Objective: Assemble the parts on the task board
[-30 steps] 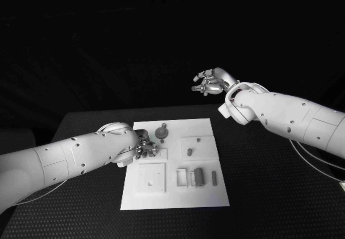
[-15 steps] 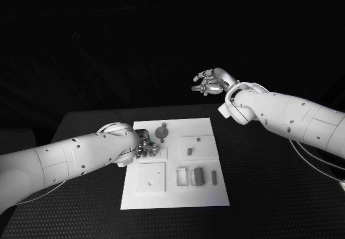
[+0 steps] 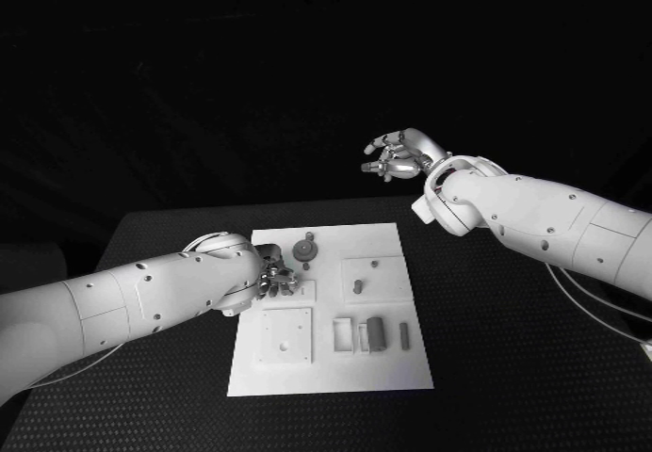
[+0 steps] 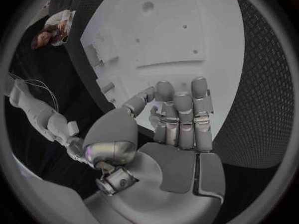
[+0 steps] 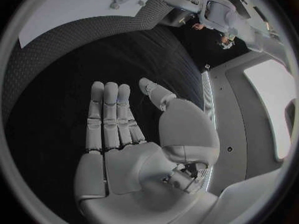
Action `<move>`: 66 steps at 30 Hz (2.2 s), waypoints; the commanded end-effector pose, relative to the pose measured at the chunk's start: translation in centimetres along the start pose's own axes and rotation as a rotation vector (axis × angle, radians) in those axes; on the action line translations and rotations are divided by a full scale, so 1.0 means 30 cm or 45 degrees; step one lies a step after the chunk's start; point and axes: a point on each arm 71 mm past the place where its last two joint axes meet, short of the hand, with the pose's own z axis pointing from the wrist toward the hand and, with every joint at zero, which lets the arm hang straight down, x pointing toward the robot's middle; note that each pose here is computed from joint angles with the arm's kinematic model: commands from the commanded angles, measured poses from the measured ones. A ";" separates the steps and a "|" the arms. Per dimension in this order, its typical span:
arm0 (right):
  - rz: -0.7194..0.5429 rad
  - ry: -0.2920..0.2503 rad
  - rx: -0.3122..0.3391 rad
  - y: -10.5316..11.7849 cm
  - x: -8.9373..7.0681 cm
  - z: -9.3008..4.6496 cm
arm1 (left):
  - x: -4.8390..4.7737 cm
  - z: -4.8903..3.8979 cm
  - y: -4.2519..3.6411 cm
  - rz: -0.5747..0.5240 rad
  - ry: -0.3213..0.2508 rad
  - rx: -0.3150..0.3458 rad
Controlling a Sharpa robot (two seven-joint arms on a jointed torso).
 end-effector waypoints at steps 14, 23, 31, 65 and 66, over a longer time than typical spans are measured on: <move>0.003 0.016 -0.013 0.001 0.003 -0.001 | 0.017 0.006 0.006 0.015 0.008 -0.014; 0.002 0.016 -0.011 -0.001 0.002 -0.002 | 0.033 0.010 0.007 0.026 0.035 -0.023; 0.002 0.017 -0.010 -0.002 0.002 -0.002 | 0.043 0.014 0.009 0.022 0.039 -0.022; 0.000 0.021 -0.004 -0.013 0.007 -0.006 | 0.042 0.013 0.020 0.076 0.023 -0.030; 0.000 0.021 -0.004 -0.013 0.007 -0.006 | 0.042 0.013 0.021 0.075 0.022 -0.030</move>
